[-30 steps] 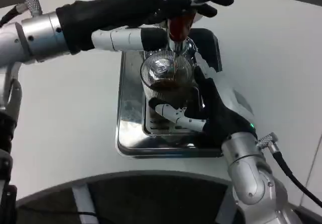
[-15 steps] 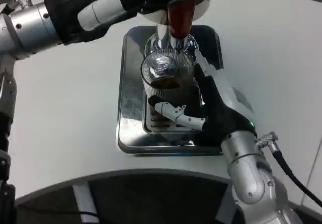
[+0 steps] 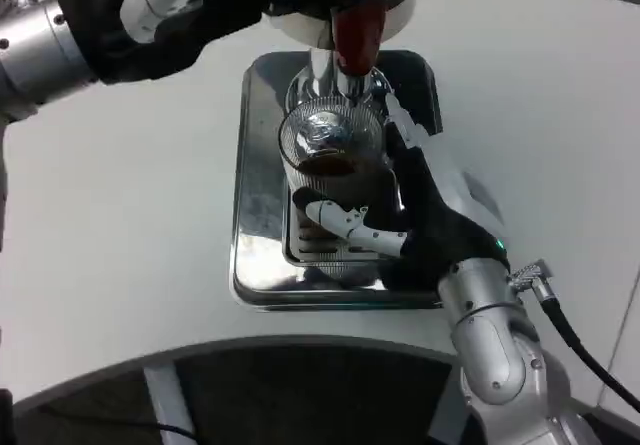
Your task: Grasp the cup under the faucet to collect the drink, then remove the cup.
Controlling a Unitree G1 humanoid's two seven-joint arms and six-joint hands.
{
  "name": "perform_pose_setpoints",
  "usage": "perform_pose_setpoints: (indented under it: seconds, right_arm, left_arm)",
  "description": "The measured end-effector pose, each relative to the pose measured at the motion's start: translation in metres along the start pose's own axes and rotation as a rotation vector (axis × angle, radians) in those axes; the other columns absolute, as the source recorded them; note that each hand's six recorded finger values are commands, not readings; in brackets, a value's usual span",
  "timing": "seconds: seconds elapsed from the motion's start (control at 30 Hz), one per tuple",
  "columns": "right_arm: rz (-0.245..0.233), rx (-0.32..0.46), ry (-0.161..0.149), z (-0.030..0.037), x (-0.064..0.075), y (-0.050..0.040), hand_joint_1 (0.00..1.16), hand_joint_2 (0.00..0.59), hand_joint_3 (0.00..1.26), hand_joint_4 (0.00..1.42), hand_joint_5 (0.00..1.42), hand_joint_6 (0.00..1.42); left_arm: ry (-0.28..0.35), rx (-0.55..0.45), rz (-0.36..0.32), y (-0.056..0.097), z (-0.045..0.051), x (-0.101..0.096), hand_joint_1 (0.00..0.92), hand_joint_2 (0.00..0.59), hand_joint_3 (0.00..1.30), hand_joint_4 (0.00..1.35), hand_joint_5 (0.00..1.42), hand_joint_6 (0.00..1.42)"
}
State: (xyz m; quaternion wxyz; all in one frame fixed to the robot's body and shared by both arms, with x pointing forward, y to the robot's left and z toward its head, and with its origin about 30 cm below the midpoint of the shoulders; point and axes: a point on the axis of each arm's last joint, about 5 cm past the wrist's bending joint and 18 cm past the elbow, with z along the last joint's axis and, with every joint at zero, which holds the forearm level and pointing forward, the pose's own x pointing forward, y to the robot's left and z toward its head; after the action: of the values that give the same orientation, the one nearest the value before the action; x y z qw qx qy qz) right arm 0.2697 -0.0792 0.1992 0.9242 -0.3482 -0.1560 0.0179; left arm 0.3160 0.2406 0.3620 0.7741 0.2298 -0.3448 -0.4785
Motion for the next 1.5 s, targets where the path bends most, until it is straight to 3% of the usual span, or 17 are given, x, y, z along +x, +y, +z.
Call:
perform_pose_setpoints:
  seconds: [0.27, 0.67, 1.03, 1.3, 1.5]
  right_arm:
    - [-0.011, 0.013, -0.001, 0.0018, 0.0, 0.0018, 0.55, 0.213, 0.0, 0.0, 0.0, 0.0]
    - [-0.009, 0.03, -0.011, 0.0078, 0.003, 0.009, 0.59, 0.22, 0.02, 0.02, 0.0, 0.0]
    - [-0.031, 0.036, -0.009, 0.0094, 0.004, 0.0121, 0.73, 0.226, 0.21, 0.33, 0.25, 0.08]
    - [-0.052, 0.031, -0.01, 0.0098, 0.004, 0.0127, 0.81, 0.218, 0.34, 0.46, 0.37, 0.14]
    - [-0.077, 0.012, -0.014, 0.0095, 0.003, 0.0128, 0.85, 0.228, 0.47, 0.59, 0.5, 0.35]
  left_arm:
    - [0.071, 0.001, 0.052, 0.0, 0.0092, -0.031, 0.0, 0.051, 0.1, 0.0, 0.12, 0.05]
    - [0.2, -0.06, 0.174, -0.015, -0.0005, -0.074, 0.0, 0.053, 0.11, 0.01, 0.13, 0.07]
    - [0.284, -0.077, 0.262, -0.023, -0.0022, -0.099, 0.0, 0.053, 0.12, 0.01, 0.14, 0.07]
    - [0.302, -0.074, 0.301, -0.025, -0.0011, -0.106, 0.0, 0.054, 0.13, 0.03, 0.15, 0.07]
    - [0.32, -0.084, 0.334, -0.028, -0.0029, -0.113, 0.0, 0.054, 0.13, 0.03, 0.15, 0.07]
